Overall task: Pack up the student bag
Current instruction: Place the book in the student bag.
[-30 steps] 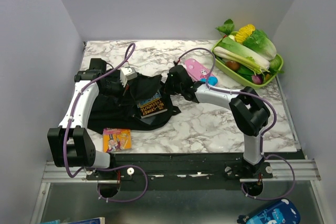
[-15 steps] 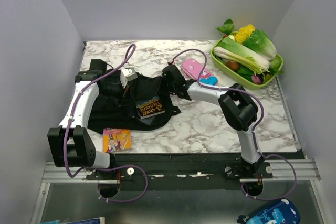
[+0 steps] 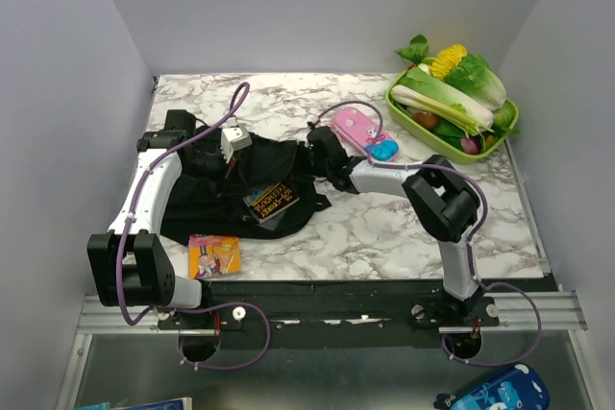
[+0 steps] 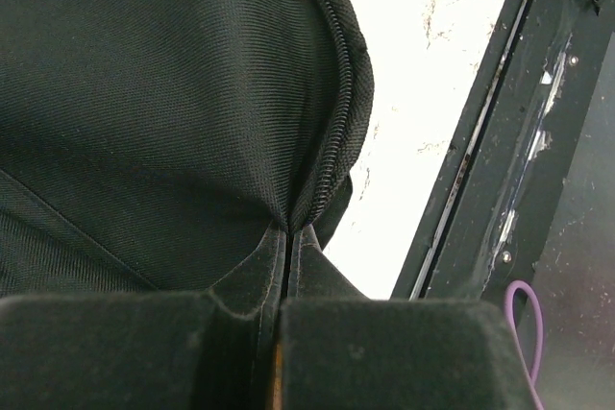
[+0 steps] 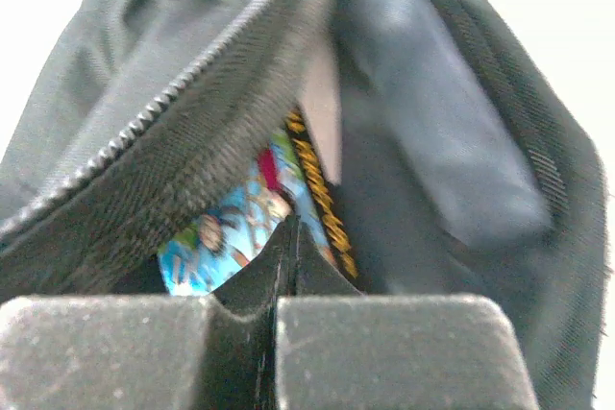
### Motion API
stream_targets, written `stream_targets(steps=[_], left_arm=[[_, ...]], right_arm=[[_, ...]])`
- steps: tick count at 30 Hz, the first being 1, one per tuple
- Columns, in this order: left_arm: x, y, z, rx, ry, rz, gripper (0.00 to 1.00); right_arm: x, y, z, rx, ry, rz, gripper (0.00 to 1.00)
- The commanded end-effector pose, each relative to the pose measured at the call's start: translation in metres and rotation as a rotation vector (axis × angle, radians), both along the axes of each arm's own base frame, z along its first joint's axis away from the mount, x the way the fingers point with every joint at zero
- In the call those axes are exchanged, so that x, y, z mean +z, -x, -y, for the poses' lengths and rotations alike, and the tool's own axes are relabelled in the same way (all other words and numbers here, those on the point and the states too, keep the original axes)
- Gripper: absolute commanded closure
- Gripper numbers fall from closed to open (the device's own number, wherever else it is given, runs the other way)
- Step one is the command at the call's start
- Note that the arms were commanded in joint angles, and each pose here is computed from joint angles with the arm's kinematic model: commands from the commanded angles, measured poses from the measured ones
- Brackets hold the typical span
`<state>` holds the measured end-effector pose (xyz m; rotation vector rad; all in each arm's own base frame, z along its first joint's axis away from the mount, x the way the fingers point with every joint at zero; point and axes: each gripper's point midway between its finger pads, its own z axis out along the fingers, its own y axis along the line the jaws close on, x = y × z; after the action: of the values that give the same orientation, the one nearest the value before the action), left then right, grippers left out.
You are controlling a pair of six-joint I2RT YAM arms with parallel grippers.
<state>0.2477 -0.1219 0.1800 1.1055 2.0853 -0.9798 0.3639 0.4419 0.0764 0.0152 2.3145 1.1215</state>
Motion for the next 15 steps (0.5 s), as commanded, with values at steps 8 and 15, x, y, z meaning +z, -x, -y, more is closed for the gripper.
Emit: stream_targets(steps=[8,15], left_arm=[[0.013,0.005,0.011,-0.046,0.066,0.028,0.99],[0.014,0.002,0.010,-0.035,0.063,0.030,0.99]], right_arm=[[0.020,0.039,0.092,-0.054,0.023,0.080,0.99],[0.001,0.079,0.080,0.037,0.065,0.063,0.99]])
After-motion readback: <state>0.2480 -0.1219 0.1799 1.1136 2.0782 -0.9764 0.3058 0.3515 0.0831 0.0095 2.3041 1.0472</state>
